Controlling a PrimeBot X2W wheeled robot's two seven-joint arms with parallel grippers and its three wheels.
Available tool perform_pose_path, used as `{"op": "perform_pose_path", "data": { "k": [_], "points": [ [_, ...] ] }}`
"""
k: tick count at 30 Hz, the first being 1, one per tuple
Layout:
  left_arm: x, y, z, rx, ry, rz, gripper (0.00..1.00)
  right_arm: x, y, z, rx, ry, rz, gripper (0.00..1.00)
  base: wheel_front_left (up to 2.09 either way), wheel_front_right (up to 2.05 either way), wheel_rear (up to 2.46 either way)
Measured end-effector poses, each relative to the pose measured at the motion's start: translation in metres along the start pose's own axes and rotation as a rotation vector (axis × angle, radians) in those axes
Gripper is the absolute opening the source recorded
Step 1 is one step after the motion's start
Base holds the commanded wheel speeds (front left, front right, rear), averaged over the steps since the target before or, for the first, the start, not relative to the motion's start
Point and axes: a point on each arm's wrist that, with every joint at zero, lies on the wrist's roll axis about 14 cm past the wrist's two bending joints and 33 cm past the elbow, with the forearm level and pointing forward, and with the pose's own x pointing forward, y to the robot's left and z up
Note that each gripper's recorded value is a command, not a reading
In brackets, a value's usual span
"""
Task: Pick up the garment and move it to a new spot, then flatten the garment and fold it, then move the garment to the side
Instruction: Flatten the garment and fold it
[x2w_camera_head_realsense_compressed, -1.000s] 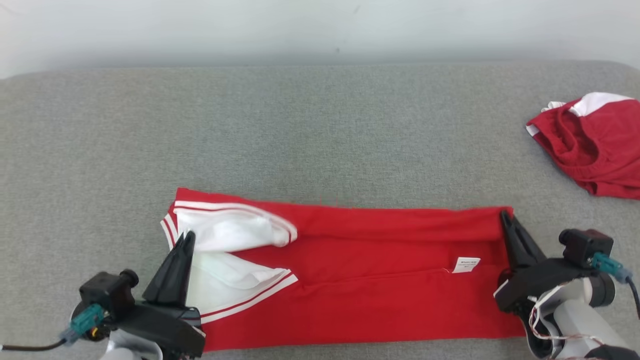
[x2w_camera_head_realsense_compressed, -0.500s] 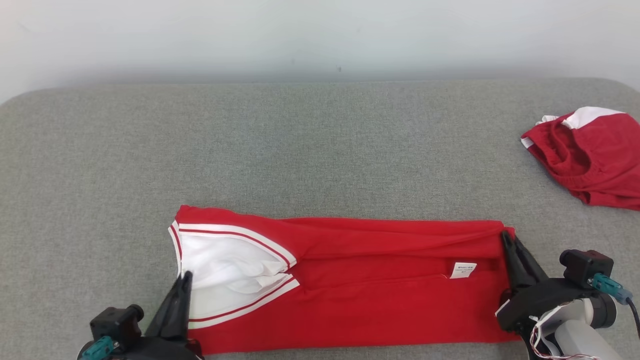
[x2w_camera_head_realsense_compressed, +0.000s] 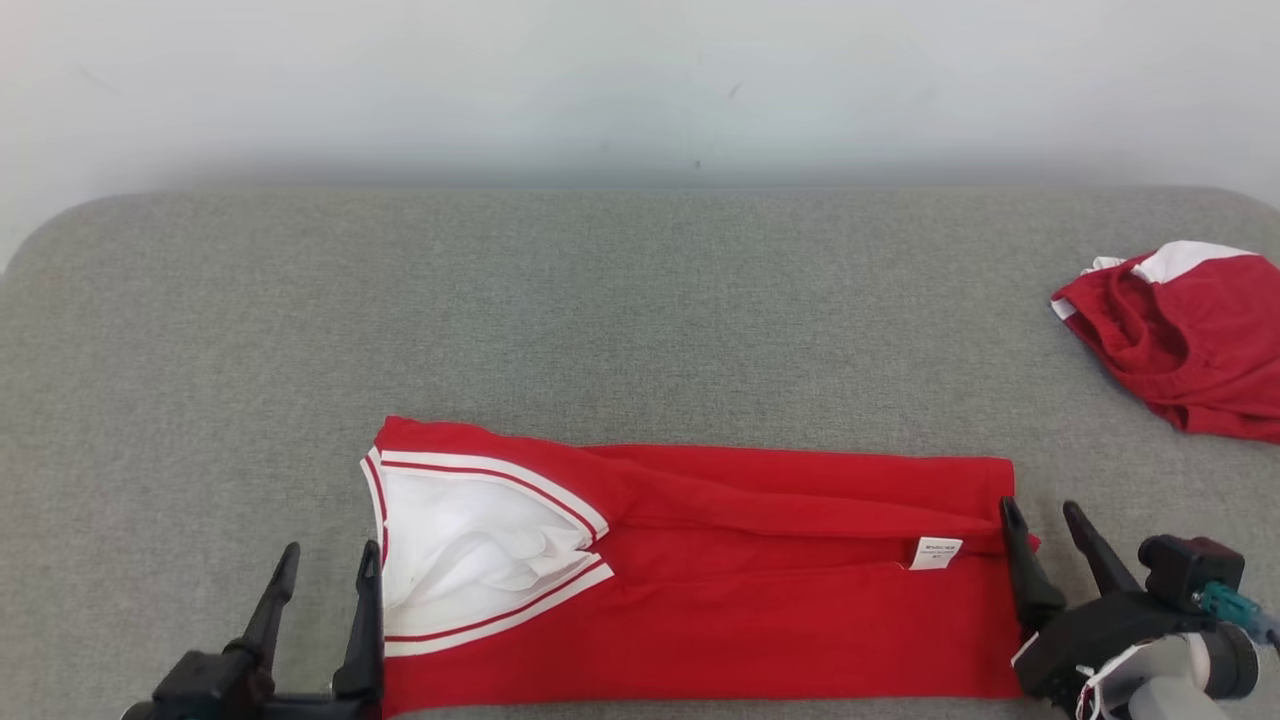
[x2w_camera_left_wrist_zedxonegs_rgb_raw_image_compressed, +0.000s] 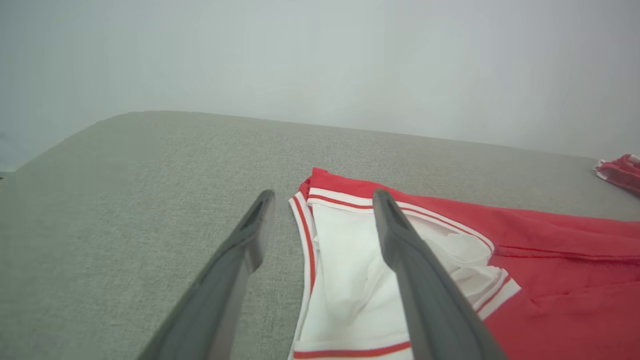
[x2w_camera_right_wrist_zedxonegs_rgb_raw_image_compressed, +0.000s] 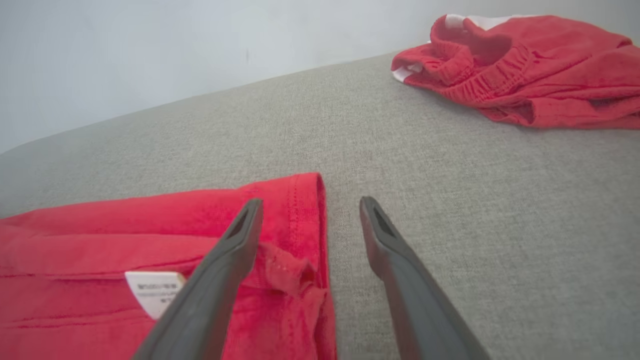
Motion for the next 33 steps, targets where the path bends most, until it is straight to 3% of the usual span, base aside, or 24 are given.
{"op": "perform_pose_path", "data": {
  "k": [15, 17, 18, 26, 33],
  "points": [
    [-0.036, 0.018, 0.011, 0.063, -0.045, 0.115, 1.0, -0.003, 0.014, -0.052, -0.003, 0.185, -0.003, 0.97, 0.0, 0.0, 0.0],
    [-0.037, 0.018, 0.009, 0.058, -0.04, 0.118, 1.0, -0.004, 0.015, -0.055, 0.0, 0.194, -0.001, 0.25, 0.0, 0.0, 0.0],
    [-0.037, 0.018, 0.009, 0.058, -0.04, 0.119, 1.0, -0.004, 0.015, -0.055, 0.0, 0.195, -0.001, 0.0, 0.0, 0.0, 0.0],
    [-0.038, 0.016, 0.008, 0.07, -0.035, 0.114, 1.0, -0.006, 0.006, -0.046, -0.001, 0.16, -0.023, 0.0, 0.0, 0.0, 0.0],
    [-0.047, 0.012, 0.007, 0.091, -0.029, 0.102, 1.0, -0.016, -0.039, -0.01, -0.063, 0.071, -0.103, 0.0, 0.0, 0.0, 0.0]
  ]
}}
